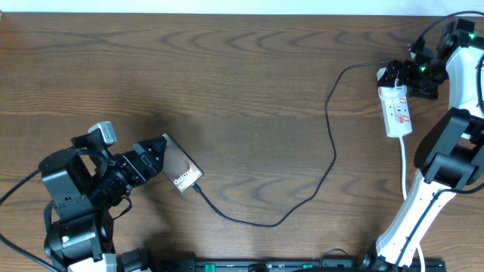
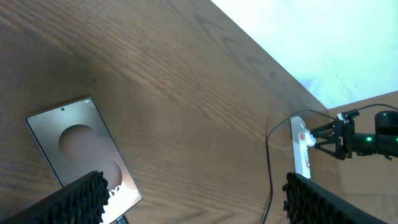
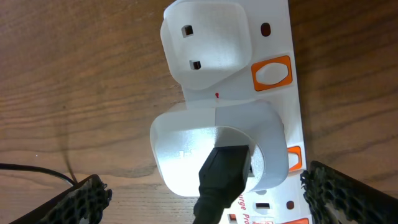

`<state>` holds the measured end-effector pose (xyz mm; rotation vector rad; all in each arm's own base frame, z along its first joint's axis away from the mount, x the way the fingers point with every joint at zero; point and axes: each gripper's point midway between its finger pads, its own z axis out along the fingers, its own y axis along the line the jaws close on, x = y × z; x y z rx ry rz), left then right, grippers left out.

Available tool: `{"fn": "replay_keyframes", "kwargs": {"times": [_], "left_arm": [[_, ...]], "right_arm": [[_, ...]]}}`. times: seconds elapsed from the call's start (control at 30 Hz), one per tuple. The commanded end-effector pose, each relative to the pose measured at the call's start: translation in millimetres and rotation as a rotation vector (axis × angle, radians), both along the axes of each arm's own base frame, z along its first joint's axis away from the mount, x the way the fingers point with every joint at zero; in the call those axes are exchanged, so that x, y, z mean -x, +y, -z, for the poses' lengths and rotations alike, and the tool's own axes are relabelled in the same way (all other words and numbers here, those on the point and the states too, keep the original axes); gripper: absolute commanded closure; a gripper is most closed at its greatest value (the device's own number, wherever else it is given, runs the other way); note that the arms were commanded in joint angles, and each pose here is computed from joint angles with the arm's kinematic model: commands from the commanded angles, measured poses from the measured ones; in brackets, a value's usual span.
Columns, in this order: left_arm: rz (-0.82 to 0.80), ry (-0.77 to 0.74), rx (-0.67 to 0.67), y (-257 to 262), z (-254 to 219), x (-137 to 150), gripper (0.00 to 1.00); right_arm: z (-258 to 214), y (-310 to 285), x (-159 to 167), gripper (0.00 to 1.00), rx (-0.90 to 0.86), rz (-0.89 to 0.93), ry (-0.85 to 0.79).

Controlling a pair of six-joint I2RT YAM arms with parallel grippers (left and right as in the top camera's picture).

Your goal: Plug charger to phone and switch on socket

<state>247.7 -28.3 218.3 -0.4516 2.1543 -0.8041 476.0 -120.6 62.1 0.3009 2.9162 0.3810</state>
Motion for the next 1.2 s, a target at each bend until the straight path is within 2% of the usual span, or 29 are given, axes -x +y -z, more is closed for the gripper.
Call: {"fn": "replay_keyframes", "kwargs": {"times": [0.0,0.5,1.17], "left_arm": [[0.013,-0.004,0.004,-2,0,1,0.11],[0.013,-0.004,0.004,-2,0,1,0.11],[0.013,-0.004,0.004,-2,0,1,0.11]], "right_arm": [[-2,-2,-2,0.01,0.005,0.007,-0.006],[6,11,2,0.01,-0.057,-0.017,0.007],[13,15,3,0.01,-0.052,-0.035,0.011]]}}
